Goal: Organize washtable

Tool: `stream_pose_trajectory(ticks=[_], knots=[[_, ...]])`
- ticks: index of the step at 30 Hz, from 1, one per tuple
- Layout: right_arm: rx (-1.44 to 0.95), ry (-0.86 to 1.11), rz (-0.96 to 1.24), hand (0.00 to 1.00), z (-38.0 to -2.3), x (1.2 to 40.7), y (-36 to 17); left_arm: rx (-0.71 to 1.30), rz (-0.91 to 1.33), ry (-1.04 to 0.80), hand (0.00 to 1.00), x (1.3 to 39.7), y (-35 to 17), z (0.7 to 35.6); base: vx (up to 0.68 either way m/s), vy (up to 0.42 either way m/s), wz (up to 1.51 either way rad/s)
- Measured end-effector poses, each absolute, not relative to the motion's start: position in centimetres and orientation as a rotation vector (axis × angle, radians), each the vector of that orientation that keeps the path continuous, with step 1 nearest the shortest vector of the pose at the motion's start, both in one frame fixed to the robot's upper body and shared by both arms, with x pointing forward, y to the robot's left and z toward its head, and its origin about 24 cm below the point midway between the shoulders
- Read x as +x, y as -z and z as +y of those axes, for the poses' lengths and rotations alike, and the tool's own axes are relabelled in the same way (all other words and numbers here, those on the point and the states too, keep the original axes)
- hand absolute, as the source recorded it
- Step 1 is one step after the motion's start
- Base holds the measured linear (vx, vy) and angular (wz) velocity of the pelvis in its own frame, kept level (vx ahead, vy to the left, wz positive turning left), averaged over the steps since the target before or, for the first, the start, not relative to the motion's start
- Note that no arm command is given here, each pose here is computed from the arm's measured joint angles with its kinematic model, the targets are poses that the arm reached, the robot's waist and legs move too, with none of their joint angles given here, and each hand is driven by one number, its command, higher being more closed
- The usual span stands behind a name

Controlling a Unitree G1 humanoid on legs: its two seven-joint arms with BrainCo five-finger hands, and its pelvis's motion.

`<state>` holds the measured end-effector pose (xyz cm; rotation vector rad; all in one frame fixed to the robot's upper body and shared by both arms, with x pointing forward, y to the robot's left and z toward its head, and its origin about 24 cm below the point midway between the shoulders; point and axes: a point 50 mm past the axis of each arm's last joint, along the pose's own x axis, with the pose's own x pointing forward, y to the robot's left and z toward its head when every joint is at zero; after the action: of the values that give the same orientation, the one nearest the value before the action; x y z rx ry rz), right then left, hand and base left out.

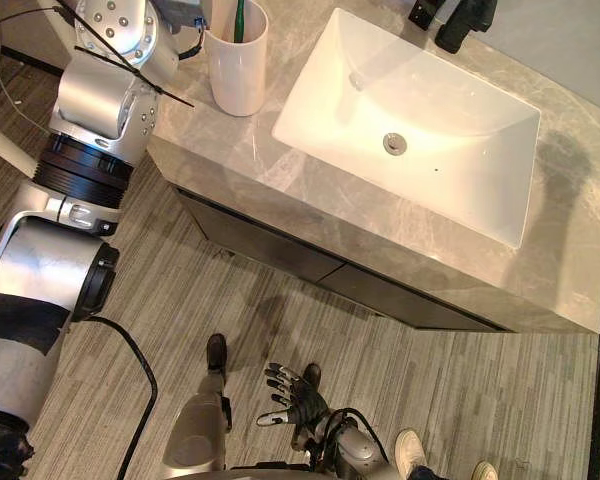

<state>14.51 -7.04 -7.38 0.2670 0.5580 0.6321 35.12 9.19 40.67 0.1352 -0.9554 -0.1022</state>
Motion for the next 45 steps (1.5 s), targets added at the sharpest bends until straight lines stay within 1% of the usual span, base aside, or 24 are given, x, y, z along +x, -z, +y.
stream_pose_trajectory(ticks=[4, 14, 21, 30, 31, 41, 45], knots=[[0.267, -0.632, 0.558, 0.0, -7.1, 14.5, 7.4, 0.118, -0.938, 0.121, 1.0, 35.3, -40.4, 8.7, 0.0, 0.0, 0.0], [0.263, -0.631, 0.561, 0.0, -7.2, 14.5, 7.4, 0.132, -0.883, 0.121, 1.0, 36.3, -39.1, 9.1, 0.0, 0.0, 0.0], [0.26, -0.618, 0.591, 0.0, -7.5, 14.2, 8.1, 0.146, -0.79, 0.112, 1.0, 37.7, -36.8, 10.0, 0.0, 0.0, 0.0], [0.268, -0.614, 0.592, 0.0, -7.6, 14.2, 8.1, 0.153, -0.739, 0.112, 1.0, 38.4, -35.4, 10.4, 0.0, 0.0, 0.0], [0.268, -0.614, 0.592, 0.0, -7.6, 14.2, 8.1, 0.154, -0.733, 0.108, 0.0, 38.5, -35.2, 10.5, 0.0, 0.0, 0.0], [0.268, -0.613, 0.592, 0.0, -7.6, 14.2, 8.1, 0.163, -0.734, 0.103, 0.0, 38.5, -35.3, 10.7, 0.0, 0.0, 0.0], [0.268, -0.613, 0.591, 0.0, -7.6, 14.2, 8.1, 0.192, -0.733, 0.118, 0.0, 38.4, -35.1, 10.3, 0.0, 0.0, 0.0]])
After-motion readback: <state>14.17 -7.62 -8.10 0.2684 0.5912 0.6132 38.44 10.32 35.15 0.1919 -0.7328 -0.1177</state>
